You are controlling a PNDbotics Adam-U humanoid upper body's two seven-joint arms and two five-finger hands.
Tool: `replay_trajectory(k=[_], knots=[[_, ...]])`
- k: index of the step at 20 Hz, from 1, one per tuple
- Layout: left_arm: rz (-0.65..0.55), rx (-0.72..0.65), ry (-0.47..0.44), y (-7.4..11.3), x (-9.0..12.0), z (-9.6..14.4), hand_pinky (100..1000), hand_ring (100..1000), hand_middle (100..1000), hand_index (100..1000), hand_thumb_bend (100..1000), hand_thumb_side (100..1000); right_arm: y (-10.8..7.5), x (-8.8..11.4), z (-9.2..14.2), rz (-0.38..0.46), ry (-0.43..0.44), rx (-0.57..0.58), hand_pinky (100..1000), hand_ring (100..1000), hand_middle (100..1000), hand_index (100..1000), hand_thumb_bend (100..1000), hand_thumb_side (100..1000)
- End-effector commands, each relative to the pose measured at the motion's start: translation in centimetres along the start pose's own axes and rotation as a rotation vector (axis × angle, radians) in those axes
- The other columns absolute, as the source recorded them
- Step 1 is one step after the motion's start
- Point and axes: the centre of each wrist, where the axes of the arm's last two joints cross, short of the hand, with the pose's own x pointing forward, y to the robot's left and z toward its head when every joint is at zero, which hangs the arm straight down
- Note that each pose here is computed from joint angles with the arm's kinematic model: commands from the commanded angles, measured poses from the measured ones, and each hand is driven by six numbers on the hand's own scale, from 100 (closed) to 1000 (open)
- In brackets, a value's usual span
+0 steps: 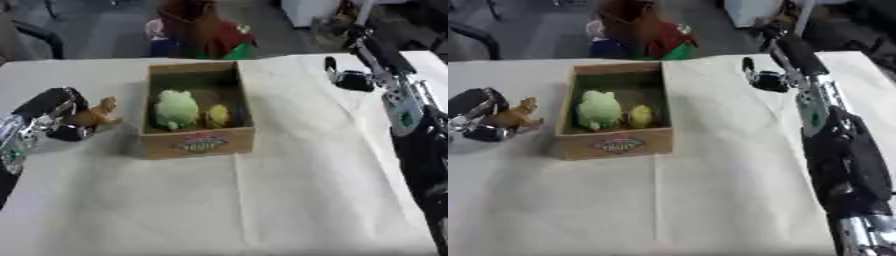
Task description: Pick up objects on the table and place them in the box.
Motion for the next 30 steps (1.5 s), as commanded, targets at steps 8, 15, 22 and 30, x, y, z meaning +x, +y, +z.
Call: replay_trajectory(k=[8, 15, 22, 30], knots=[[0.082, 0.287, -0.135, 10.2, 4.6, -1.9, 560, 274, 201, 400, 124, 108, -1.1, 0.1, -0.4, 0.007, -0.013, -0.027, 595, 662, 784, 895, 100, 193], [0.082, 0.218, -0.256, 8.8, 9.1, -5.0, 588, 326, 244, 449, 166, 117, -0.3, 1.7, -1.5, -0.008, -0.073, -0.009, 598, 665, 786, 896, 100, 203], [0.057, 0.169, -0.319, 6.5, 11.6, -6.5, 675, 525, 439, 617, 216, 145, -0.2, 2.4, -2.1, -0.012, -0.103, -0.007, 601, 667, 788, 896, 100, 208], [0.032, 0.097, -0.365, 7.6, 11.2, -5.4, 886, 860, 859, 888, 790, 408, -0.2, 1.9, -1.7, -0.013, -0.081, -0.01, 598, 665, 786, 896, 100, 205]])
